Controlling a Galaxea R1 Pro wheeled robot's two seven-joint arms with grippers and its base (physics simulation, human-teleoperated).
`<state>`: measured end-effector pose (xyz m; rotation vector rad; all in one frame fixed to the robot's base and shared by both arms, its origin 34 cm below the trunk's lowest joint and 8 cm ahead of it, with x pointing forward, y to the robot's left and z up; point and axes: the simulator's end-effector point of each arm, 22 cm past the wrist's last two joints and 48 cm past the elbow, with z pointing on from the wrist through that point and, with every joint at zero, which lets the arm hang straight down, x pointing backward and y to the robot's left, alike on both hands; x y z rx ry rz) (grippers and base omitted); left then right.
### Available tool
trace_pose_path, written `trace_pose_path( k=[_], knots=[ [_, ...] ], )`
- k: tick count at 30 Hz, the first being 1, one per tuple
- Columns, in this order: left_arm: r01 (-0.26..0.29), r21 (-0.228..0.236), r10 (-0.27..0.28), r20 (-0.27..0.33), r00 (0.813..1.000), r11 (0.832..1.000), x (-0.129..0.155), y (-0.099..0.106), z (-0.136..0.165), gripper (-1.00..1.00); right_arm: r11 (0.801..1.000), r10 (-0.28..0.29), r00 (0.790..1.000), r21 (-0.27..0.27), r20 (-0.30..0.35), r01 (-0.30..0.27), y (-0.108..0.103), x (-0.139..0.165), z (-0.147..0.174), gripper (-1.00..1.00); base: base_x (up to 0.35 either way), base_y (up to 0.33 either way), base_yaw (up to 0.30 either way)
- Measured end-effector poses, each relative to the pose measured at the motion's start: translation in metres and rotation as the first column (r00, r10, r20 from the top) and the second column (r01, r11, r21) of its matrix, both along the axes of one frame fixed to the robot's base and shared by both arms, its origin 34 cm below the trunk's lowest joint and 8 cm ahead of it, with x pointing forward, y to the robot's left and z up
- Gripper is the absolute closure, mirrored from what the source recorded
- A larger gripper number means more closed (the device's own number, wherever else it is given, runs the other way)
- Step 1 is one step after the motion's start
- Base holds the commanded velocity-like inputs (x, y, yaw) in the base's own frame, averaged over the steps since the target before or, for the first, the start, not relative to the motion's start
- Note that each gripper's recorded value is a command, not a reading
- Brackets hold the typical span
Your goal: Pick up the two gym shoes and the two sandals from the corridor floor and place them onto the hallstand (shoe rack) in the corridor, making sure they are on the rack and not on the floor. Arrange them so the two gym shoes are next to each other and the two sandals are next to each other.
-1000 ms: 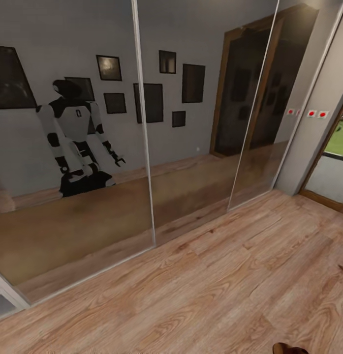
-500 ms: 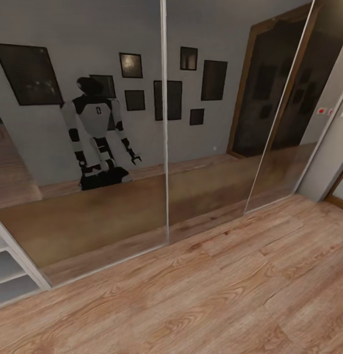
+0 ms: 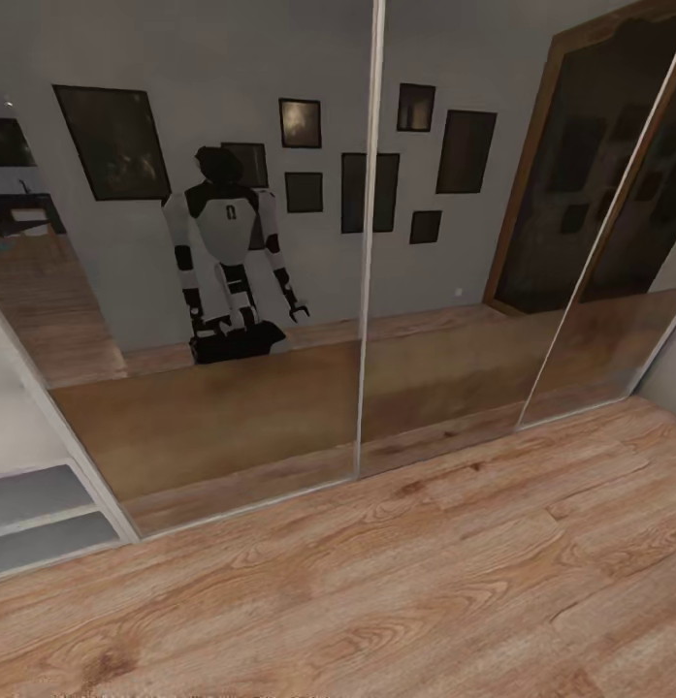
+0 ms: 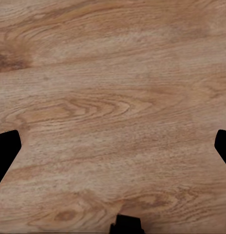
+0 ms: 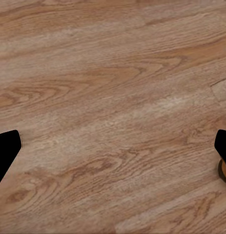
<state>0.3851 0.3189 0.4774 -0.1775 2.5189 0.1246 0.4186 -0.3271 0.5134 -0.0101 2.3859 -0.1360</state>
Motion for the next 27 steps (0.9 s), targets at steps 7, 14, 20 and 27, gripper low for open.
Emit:
trace_pose_path(
  k=[7, 14, 20, 27],
  knots=[
    [0.000, 0.000, 0.000, -0.006, 1.000, 1.000, -0.0021, -0.0003, -0.0015, -1.00, 1.000, 0.000, 1.000, 0.000, -0.006, 0.000, -0.0001, -0.0020, -0.0017, -1.00, 0.000, 0.000, 0.230],
    [-0.003, 0.000, 0.003, -0.013, 1.000, 1.000, -0.0046, 0.0003, -0.0031, -1.00, 1.000, 0.000, 1.000, 0.000, -0.013, 0.000, 0.0000, -0.0040, -0.0035, -1.00, 0.000, 0.000, 0.230],
    [-0.004, 0.003, 0.005, -0.019, 1.000, 1.000, -0.0065, 0.0024, -0.0043, -1.00, 1.000, 0.000, 1.000, 0.000, -0.018, 0.000, 0.0000, -0.0057, -0.0050, -1.00, 0.000, 0.000, 0.230],
    [-0.005, 0.003, 0.005, -0.026, 1.000, 1.000, -0.0089, 0.0023, -0.0058, -1.00, 1.000, 0.000, 1.000, 0.000, -0.024, 0.000, 0.0000, -0.0077, -0.0067, -1.00, 0.000, 0.000, 0.229]
  ],
)
